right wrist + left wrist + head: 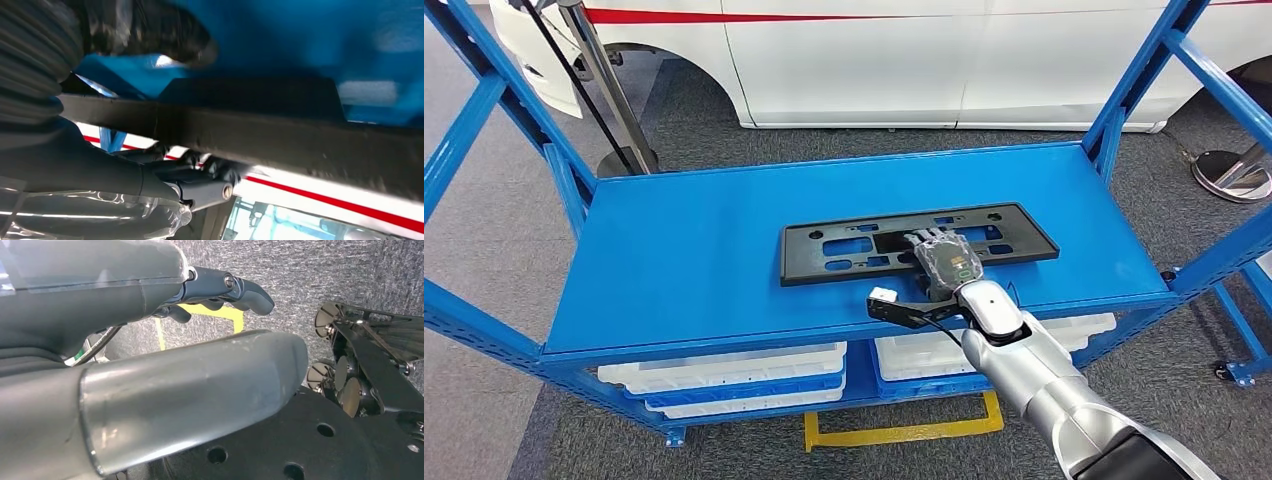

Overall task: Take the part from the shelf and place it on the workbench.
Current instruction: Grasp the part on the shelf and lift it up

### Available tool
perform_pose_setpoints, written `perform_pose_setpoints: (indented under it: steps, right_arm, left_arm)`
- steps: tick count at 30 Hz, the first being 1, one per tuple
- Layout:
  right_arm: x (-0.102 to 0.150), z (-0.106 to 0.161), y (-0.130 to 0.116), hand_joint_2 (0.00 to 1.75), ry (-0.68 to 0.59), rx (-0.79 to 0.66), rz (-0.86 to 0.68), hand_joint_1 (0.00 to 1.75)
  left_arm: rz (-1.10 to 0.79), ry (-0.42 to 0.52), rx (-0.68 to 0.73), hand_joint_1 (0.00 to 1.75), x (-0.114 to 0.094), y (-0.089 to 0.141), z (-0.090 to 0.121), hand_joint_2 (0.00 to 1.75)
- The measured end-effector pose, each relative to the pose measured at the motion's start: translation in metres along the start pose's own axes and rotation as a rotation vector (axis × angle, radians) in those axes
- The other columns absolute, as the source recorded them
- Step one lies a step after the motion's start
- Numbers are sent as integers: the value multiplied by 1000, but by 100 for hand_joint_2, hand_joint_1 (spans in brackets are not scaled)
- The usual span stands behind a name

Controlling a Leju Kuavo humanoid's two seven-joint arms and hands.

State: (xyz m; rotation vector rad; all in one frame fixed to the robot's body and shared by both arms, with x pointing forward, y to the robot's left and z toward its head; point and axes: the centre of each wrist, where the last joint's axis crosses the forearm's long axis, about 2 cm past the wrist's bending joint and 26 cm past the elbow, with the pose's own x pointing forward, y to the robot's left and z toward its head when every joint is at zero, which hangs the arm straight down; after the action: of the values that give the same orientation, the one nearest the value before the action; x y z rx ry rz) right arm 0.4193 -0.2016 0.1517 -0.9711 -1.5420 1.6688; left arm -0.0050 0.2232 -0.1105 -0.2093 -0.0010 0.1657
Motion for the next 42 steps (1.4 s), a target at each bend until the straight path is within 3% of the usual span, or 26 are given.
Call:
perform_pose_setpoints:
  steps: [15, 19, 24, 34, 38, 42]
  right_arm:
    - [-1, 1, 1, 175, -10, 21, 5, 172]
    - [-1, 0, 0, 175, -17, 28, 4, 174]
    - [1, 0, -1, 175, -24, 18, -5, 175]
    - [2, 6, 1, 175, -50, -24, -19, 175]
    - [1, 15, -7, 175, -105, -136, -49, 175]
    - [6, 28, -34, 175, -168, -313, -53, 175]
  left_arm:
    - [-5, 1, -3, 0, 0, 0, 0, 0]
    - [0, -14, -13, 0, 0, -1, 0, 175]
    - [20, -56, -39, 0, -1, -1, 0, 175]
    - [30, -48, 4, 0, -1, 0, 0, 175]
    - [23, -16, 19, 0, -3, 1, 0, 175]
    - [17, 7, 42, 0, -5, 2, 0, 175]
